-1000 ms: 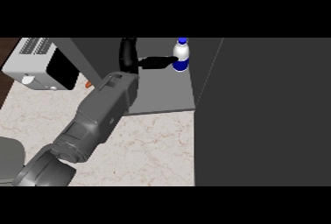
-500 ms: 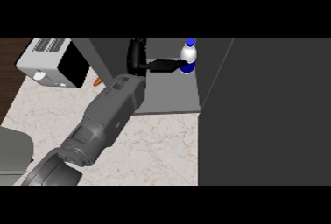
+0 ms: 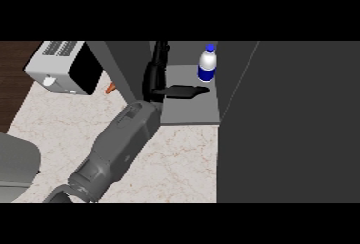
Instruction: Pick up the bottled water, place it into the cabinet and close the cabinet
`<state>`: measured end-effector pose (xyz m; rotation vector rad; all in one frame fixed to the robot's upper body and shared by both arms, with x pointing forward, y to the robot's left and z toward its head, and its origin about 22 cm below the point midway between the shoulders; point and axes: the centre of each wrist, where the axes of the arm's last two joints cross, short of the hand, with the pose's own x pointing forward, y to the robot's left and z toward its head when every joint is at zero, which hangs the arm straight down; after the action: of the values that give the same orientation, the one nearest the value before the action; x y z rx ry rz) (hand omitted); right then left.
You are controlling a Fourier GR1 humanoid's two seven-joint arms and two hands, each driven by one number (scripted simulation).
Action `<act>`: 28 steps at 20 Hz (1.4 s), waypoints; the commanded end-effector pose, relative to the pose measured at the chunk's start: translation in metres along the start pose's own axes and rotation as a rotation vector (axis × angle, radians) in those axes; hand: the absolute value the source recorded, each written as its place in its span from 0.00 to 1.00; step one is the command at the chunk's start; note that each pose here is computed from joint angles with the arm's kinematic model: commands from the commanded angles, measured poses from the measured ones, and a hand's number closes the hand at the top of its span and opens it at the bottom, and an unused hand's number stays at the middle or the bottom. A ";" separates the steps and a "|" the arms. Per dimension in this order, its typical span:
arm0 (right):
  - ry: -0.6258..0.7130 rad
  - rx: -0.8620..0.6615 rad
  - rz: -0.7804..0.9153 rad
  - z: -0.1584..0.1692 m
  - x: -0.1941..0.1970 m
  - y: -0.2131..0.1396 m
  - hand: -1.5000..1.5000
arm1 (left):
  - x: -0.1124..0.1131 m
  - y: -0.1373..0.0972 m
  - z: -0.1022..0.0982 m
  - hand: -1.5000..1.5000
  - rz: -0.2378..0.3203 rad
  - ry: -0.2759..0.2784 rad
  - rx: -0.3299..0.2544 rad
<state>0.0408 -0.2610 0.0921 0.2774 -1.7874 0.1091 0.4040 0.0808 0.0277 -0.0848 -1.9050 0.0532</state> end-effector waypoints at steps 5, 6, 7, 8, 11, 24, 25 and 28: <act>-0.045 0.002 0.040 0.000 0.028 0.008 0.00 | 0.001 -0.020 0.057 0.00 0.205 0.024 -0.117; -0.033 -0.006 0.020 -0.001 0.020 0.009 0.00 | 0.011 -0.019 0.051 0.00 0.226 -0.003 -0.140; -0.031 -0.004 0.033 0.000 0.033 0.016 0.00 | 0.004 -0.020 0.070 0.00 0.237 -0.009 -0.146; -0.058 -0.044 0.009 0.001 0.032 0.018 0.00 | 0.011 -0.019 0.076 0.00 0.253 -0.006 -0.158; -0.034 -0.017 0.037 0.000 0.030 0.012 0.00 | 0.018 -0.022 0.098 0.00 0.276 -0.022 -0.181; 0.067 0.364 0.142 -0.006 0.042 0.013 1.00 | 0.037 0.044 0.174 1.00 0.304 0.031 -0.200; 0.062 0.392 0.142 -0.006 0.043 0.013 1.00 | 0.046 0.055 0.163 1.00 0.298 0.006 -0.184; 0.056 0.493 0.129 -0.004 0.049 0.020 1.00 | 0.047 0.064 0.195 0.00 0.301 0.021 -0.140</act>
<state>0.0361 -0.2551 0.1040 0.4888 -1.6838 0.4582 0.2303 0.1365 0.0061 -0.4929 -1.8555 0.0854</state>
